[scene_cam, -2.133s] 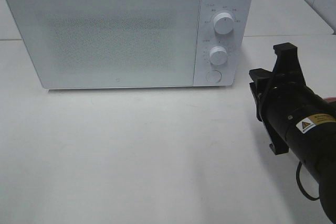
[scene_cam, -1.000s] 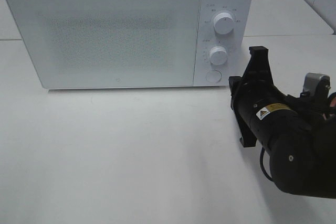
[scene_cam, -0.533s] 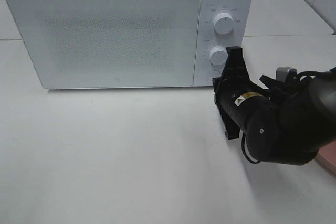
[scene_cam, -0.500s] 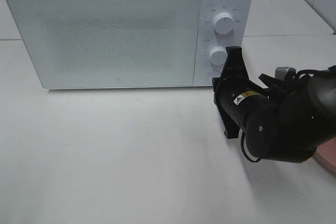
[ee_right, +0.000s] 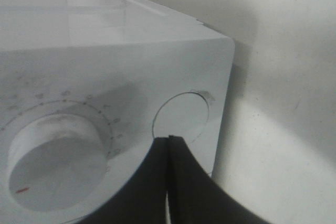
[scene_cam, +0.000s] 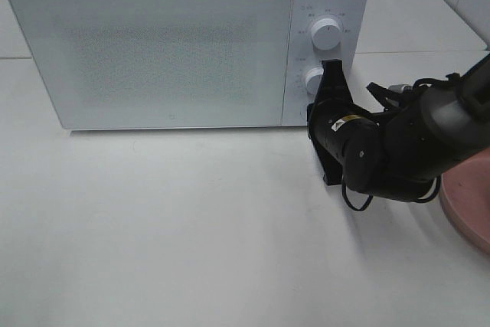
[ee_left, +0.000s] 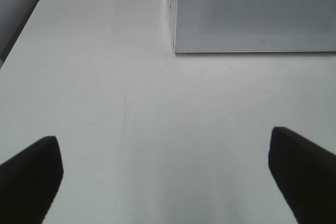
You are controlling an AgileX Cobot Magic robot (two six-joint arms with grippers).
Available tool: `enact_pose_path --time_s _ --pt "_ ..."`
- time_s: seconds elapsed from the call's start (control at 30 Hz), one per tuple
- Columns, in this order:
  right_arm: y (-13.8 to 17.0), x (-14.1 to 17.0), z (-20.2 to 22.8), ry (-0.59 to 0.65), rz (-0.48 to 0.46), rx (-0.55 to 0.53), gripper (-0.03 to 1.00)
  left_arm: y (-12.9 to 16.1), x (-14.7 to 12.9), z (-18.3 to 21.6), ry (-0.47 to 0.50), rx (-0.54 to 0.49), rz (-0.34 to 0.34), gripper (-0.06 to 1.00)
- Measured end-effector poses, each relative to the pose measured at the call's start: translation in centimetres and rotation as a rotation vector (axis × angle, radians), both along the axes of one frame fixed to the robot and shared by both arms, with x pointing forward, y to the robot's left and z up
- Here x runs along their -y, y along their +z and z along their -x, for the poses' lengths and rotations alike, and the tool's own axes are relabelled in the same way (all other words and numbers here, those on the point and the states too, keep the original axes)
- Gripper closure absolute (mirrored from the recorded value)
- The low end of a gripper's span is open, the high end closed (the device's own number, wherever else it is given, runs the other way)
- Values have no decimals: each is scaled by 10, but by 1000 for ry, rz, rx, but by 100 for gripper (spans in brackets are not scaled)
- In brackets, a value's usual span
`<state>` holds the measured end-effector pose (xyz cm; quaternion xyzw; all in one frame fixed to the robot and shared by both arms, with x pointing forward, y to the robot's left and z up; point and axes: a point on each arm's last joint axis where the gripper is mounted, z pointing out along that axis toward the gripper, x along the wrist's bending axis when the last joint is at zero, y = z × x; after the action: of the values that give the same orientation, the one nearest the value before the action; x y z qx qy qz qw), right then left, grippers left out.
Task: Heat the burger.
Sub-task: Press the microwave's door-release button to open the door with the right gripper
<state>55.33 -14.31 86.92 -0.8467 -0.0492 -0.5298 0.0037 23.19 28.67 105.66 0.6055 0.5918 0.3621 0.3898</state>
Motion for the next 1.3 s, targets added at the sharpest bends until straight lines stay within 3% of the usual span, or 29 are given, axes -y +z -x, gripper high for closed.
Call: enact_pose_path --time_s 0.83,1.3 --pt "-19 -2 -27 -58 5 -52 96 0 0 0 0 0 0 -5" --pt "-19 -7 -37 -149 -59 15 96 0 0 0 0 0 0 -5"
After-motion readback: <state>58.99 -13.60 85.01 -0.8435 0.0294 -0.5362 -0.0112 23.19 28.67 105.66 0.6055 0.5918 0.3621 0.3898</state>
